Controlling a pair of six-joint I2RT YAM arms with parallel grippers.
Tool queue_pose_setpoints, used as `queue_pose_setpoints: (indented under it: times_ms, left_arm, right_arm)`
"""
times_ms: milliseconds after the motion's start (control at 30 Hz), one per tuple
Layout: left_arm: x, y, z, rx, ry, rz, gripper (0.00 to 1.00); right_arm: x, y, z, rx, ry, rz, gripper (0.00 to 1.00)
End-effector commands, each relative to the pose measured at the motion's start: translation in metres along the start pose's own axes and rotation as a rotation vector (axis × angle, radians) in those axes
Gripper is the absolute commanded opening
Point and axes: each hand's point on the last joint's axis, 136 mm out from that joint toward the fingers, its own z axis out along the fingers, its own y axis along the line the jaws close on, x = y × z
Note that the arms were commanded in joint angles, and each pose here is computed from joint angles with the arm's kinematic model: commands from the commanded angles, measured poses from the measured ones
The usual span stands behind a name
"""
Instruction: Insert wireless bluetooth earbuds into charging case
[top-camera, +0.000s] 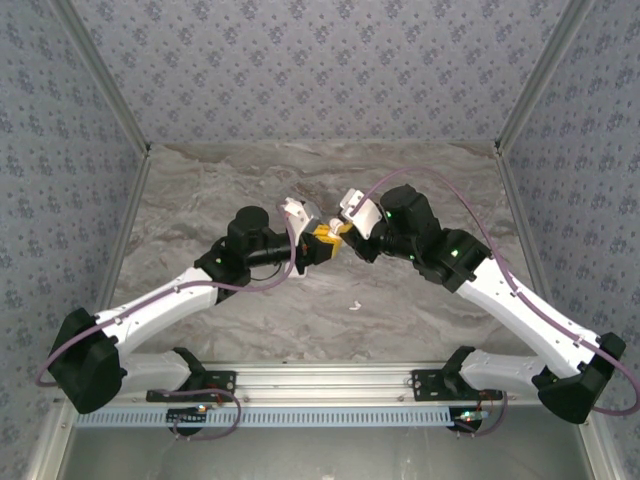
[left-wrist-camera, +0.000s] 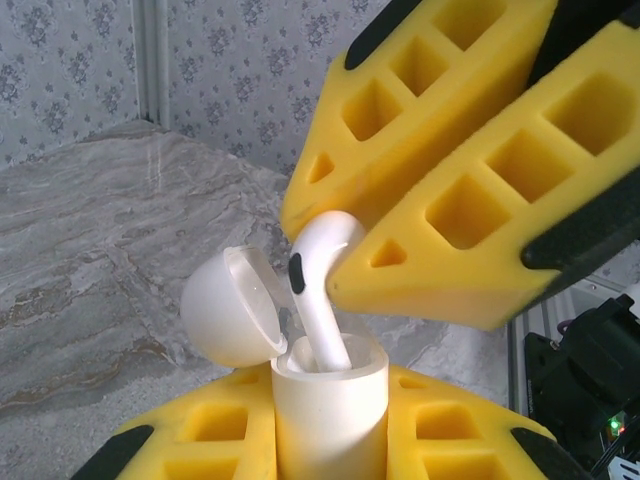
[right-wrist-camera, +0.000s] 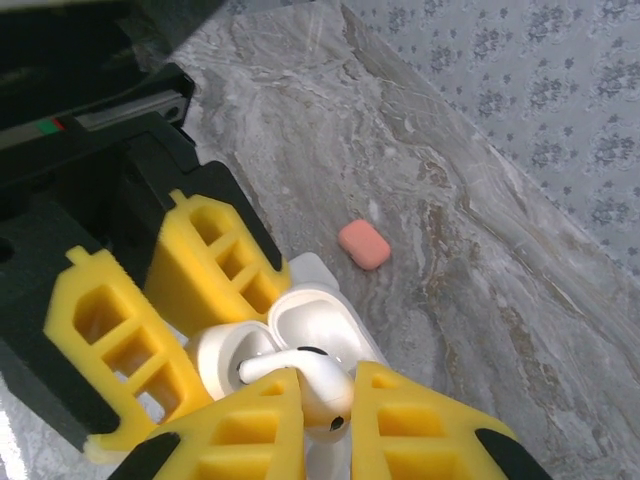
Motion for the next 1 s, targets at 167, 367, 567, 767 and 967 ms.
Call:
queue_pose_setpoints:
  times_ms: [167, 367, 567, 767, 967]
  left_arm:
    - [-0.041, -0.014, -0.007, 0.034, -0.124, 0.070, 0.00]
    - [-0.048, -0.019, -0.009, 0.059, -0.155, 0.074, 0.00]
    - [-0.052, -0.022, -0.008, 0.080, -0.173, 0.080, 0.00]
    - [-0.054, -0.024, -0.006, 0.100, -0.181, 0.076, 0.00]
    - [-0.054, -0.024, -0.006, 0.101, -0.191, 0.071, 0.00]
  right_arm:
    - [0.005, 0.017, 0.000, -0.127, 0.005, 0.041, 0.16]
    - [0.002, 0.020, -0.003, -0.206, -0.013, 0.094, 0.20]
    - [-0.002, 0.019, -0.007, -0.304, -0.033, 0.173, 0.26]
    - [-0.009, 0.020, -0.007, -0.379, -0.058, 0.226, 0.30]
    - [-0.019, 0.015, -0.010, -0.414, -0.089, 0.273, 0.35]
